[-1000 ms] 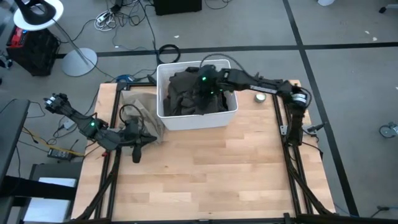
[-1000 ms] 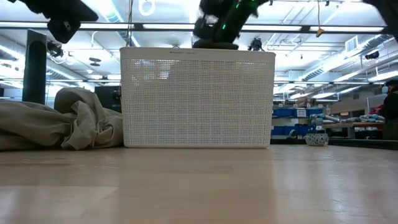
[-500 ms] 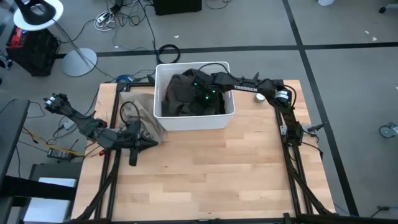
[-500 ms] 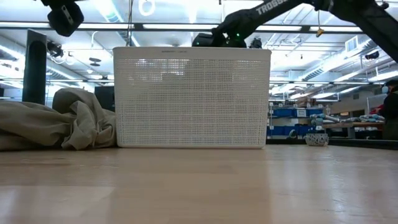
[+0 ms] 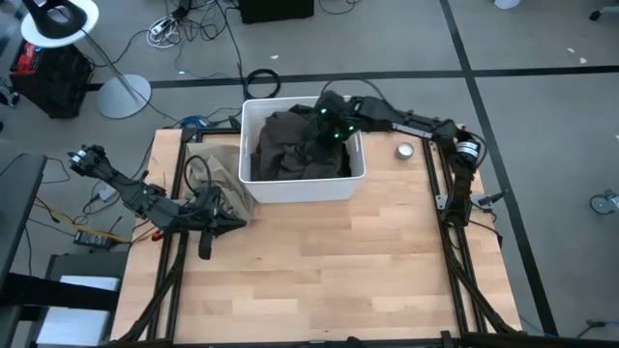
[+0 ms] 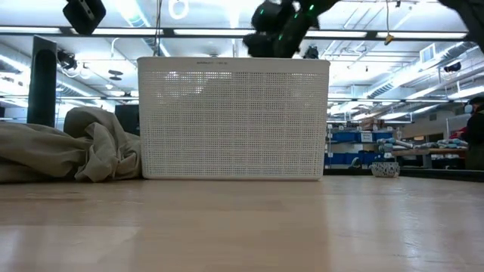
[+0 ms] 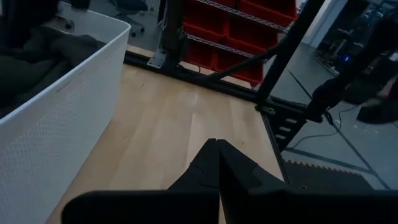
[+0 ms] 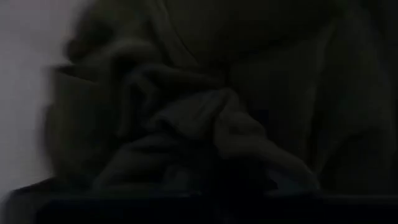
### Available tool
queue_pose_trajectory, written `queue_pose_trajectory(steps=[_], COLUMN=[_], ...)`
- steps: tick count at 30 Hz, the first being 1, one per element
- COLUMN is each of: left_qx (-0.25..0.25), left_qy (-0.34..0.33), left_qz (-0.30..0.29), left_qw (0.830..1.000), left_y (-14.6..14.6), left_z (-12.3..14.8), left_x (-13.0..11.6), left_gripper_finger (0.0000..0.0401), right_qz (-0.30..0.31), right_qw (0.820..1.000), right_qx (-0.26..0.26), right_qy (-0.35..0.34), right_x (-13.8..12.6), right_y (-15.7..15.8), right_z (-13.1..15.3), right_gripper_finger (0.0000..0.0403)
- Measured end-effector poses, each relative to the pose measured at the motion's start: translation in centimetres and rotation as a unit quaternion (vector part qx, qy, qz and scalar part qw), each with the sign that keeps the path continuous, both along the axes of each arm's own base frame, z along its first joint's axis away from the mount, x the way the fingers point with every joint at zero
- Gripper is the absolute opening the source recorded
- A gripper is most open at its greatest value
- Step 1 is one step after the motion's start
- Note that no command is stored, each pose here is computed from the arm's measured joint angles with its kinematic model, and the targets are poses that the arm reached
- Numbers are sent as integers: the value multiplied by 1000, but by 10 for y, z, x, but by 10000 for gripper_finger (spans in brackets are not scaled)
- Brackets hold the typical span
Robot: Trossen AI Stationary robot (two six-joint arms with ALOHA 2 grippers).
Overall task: Sort clothes
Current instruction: Put the black sweatshirt into the white laundry bin, then put the gray shorts into the white laundry bin
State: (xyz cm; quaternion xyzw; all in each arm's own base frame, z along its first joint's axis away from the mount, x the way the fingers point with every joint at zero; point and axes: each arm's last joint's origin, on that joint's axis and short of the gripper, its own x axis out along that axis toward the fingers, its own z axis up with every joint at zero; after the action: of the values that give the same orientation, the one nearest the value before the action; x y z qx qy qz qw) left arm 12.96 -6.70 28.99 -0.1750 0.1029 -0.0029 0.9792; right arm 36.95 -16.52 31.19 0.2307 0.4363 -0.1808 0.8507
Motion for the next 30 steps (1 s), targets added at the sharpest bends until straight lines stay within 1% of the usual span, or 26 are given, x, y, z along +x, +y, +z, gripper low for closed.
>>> queue_pose_trajectory(steps=[3, 6, 11, 15, 20, 25, 28, 30], left_qx=[0, 6, 10, 13, 18, 25, 28, 19], left_qy=[0, -1, -4, -6, -3, -3, 11, 30], left_qz=[1, 22, 41, 57, 69, 88, 93, 99], left_qw=[1000, 1000, 999, 998, 997, 996, 995, 994], left_y=[0, 1, 3, 4, 4, 6, 6, 7], left_z=[0, 0, 0, 0, -1, -1, -4, -9], left_x=[0, 0, 0, 0, 0, 0, -1, -3], left_gripper_finger=[1, 1, 1, 1, 1, 1, 1, 1], right_qz=[1, 1, -2, -1, 13, 23, 31, 31], right_qw=[1000, 998, 995, 992, 987, 982, 980, 978], right_qx=[-13, -24, -38, -46, -57, -68, -71, -69], right_qy=[-29, -51, -89, -116, -148, -173, -186, -193], right_x=[-11, -21, -40, -54, -70, -85, -92, -95], right_y=[5, 10, 18, 27, 43, 59, 67, 72], right_z=[22, 39, 68, 87, 109, 126, 133, 137], right_gripper_finger=[68, 99, 151, 179, 194, 192, 190, 189])
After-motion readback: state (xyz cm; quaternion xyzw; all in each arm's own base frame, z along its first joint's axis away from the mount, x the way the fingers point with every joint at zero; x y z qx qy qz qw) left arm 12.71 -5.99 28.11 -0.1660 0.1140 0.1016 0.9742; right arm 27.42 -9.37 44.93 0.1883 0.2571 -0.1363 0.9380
